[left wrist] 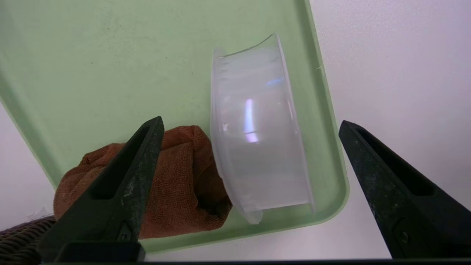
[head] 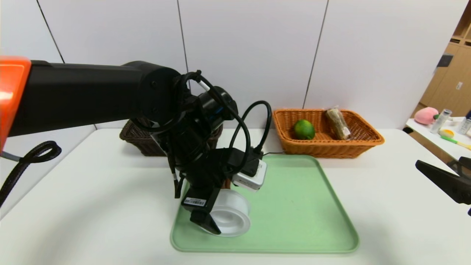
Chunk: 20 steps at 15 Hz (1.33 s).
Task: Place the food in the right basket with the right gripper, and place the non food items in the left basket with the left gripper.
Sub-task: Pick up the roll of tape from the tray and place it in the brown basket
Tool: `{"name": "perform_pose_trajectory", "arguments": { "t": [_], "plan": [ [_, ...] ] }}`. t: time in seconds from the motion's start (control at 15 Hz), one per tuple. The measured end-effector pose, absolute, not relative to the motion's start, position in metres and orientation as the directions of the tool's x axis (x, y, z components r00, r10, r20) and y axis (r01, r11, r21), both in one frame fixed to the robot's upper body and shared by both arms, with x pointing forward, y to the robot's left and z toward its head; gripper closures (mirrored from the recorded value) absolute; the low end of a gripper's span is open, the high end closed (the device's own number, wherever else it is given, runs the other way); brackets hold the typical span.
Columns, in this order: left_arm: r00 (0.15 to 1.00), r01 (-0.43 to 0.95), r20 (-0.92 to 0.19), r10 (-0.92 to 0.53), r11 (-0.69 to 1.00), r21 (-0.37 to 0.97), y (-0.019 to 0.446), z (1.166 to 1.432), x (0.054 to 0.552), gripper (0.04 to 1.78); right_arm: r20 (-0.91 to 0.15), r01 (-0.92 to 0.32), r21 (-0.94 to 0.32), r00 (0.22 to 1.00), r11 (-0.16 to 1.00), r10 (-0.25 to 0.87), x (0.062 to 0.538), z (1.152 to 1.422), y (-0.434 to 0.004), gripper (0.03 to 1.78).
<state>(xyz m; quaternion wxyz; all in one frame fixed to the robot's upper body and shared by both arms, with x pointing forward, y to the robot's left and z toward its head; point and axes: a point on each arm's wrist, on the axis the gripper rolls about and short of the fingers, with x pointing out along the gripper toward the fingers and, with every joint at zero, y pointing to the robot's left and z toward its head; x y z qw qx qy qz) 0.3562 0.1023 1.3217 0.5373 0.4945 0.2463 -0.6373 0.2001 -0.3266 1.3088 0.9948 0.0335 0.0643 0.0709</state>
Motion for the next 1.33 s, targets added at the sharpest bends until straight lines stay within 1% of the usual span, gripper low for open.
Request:
{"name": "perform_pose_trajectory", "arguments": {
  "t": [1.07, 1.33],
  "plan": [
    [0.011, 0.936, -0.911, -0.413, -0.317, 0.155, 0.094, 1.297, 0.363, 0.13, -0.129, -0.147, 0.080, 0.979, 0.986, 0.157, 0.200, 1.307, -0.326, 0.11],
    [0.009, 0.936, -0.911, -0.413, -0.317, 0.153, 0.093, 1.295, 0.364, 0.13, -0.130, -0.148, 0.080, 0.979, 0.986, 0.158, 0.200, 1.307, -0.326, 0.11]
  ]
}}
